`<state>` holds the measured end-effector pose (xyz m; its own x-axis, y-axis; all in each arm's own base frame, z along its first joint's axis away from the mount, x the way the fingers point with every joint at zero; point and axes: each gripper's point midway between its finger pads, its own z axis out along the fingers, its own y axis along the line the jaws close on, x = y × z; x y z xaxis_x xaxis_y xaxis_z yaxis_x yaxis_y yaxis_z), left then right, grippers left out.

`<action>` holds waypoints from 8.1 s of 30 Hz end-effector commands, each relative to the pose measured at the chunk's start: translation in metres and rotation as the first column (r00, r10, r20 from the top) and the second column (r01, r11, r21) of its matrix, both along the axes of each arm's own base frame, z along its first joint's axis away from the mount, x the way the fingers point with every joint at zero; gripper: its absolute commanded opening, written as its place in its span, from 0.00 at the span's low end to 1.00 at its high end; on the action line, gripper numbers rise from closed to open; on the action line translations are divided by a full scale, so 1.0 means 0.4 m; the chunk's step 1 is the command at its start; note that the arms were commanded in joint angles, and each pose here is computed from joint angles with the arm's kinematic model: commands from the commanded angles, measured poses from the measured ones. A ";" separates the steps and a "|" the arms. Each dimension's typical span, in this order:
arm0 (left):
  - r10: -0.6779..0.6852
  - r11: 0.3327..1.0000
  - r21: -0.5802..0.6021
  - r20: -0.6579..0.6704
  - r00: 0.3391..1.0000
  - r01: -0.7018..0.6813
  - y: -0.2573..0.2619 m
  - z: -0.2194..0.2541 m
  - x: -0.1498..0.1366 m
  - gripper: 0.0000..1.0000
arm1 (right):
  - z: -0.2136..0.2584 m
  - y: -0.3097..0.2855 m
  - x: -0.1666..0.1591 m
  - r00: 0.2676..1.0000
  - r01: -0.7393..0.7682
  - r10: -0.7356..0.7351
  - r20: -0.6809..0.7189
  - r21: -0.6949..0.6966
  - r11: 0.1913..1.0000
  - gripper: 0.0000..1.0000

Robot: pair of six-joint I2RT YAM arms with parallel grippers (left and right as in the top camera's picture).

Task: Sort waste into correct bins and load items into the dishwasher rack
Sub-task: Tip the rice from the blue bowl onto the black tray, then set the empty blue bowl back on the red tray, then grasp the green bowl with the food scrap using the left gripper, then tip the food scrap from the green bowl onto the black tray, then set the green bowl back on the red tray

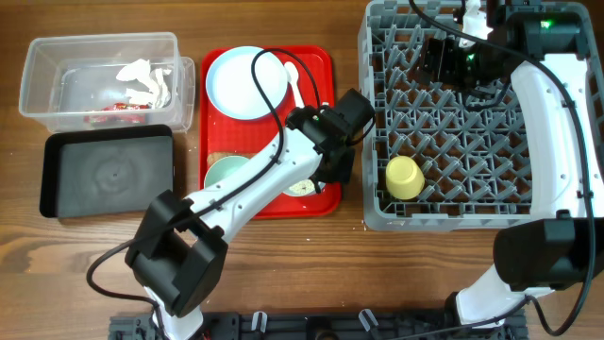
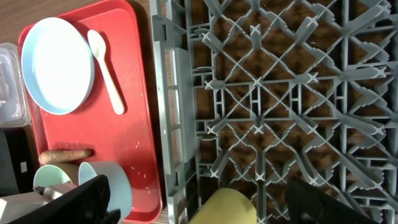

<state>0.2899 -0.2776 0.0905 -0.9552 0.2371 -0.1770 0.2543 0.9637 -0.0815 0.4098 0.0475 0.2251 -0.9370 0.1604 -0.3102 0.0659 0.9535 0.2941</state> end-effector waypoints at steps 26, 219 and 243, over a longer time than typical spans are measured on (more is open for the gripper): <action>0.518 0.738 -0.473 -0.061 0.853 -0.482 0.777 0.232 0.110 0.04 | 0.047 0.005 0.001 0.998 -0.020 0.020 0.057 0.003 1.000 0.92; 0.384 0.084 -0.951 -0.246 0.890 -0.299 0.737 0.325 0.126 0.04 | 0.061 0.006 0.032 0.992 -0.042 0.043 0.120 -0.009 0.999 0.92; 0.195 0.951 -0.159 -0.356 0.914 -0.265 0.323 -0.038 -0.008 0.33 | 0.063 0.006 0.035 0.991 -0.043 0.044 0.125 -0.009 0.999 0.93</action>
